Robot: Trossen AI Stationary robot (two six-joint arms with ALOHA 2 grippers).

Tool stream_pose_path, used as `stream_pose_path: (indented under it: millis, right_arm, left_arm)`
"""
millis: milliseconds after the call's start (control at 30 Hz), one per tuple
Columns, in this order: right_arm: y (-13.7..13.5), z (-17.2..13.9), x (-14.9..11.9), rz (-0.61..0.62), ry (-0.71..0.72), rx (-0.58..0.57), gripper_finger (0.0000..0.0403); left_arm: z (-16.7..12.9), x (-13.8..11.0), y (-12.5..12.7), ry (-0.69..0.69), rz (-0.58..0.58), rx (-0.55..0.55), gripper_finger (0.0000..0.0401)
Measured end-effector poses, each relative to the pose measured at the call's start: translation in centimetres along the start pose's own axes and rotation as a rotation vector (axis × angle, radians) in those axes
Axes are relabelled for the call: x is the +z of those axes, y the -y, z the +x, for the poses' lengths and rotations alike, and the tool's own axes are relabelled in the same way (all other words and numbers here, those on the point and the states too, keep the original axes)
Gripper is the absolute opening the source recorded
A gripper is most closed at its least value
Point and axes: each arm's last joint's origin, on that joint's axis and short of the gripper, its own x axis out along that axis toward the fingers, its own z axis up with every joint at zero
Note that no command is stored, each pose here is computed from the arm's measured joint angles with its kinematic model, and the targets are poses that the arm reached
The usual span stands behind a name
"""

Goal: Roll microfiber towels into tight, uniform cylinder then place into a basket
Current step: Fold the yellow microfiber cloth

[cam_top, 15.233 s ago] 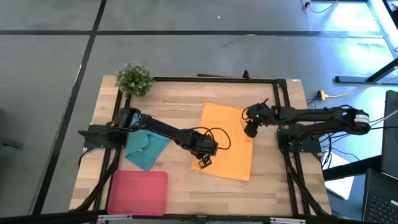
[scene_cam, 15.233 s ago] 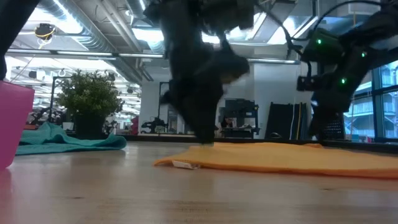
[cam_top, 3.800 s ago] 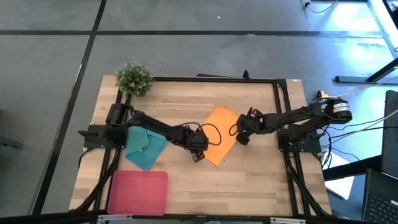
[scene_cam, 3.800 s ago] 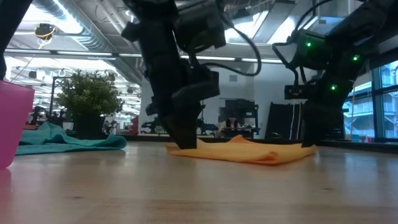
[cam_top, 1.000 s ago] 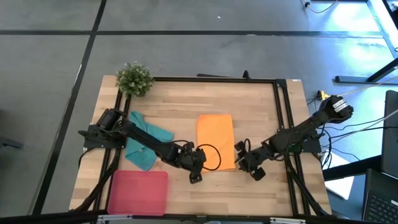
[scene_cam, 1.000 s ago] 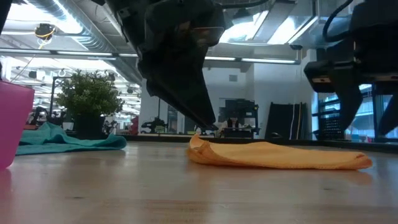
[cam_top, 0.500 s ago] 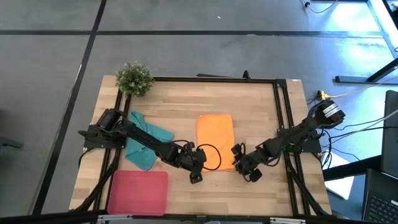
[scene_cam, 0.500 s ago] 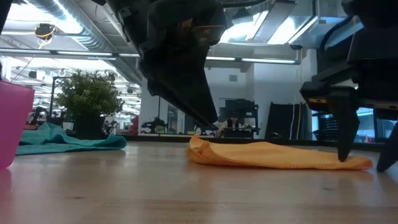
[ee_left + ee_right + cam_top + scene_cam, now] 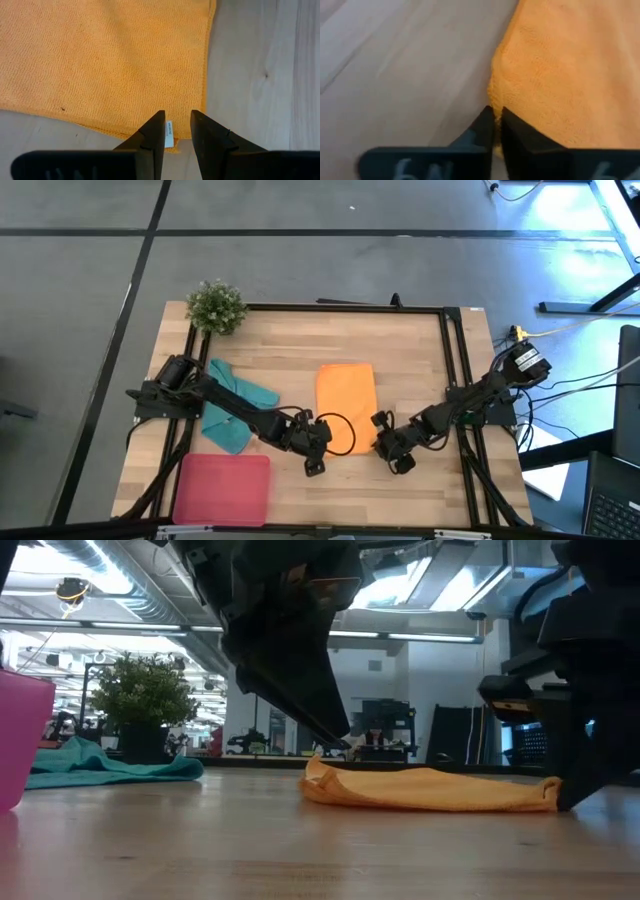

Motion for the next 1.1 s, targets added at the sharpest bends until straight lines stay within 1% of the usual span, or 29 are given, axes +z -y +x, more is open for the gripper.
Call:
stream_pose_path:
  millis: [33,200,367,533,767,933,1100]
  right_arm:
    - [0.0,0.0,0.0,0.002,0.001,-0.005,0.0012]
    - [0.1,-0.1,0.2,0.004,0.029,-0.019,0.0011]
    - [0.6,-1.0,0.6,0.021,0.060,-0.099,0.0006]
    - [1.5,-1.8,1.0,0.058,0.100,-0.122,0.0004]
    - [3.8,-1.9,0.8,0.148,0.105,-0.170,0.0003]
    - [5.9,-2.2,0.6,0.211,0.106,-0.257,0.0002]
    - [7.9,-2.3,0.0,0.255,0.097,-0.310,0.0002]
  left_arm:
    - [0.0,0.0,0.0,0.000,0.000,0.000,0.0085]
    - [-0.1,-0.1,0.1,0.000,0.004,-0.003,0.0085]
    - [-0.1,-0.3,0.4,-0.002,0.009,-0.007,0.0085]
    - [-0.2,-0.4,0.6,-0.005,-0.003,-0.009,0.0085]
    - [-0.3,-0.4,0.7,-0.005,-0.003,-0.010,0.0085]
    - [-0.5,-0.3,0.6,0.001,-0.003,-0.003,0.0085]
    - [-0.8,-0.2,0.6,0.008,-0.006,-0.008,0.0085]
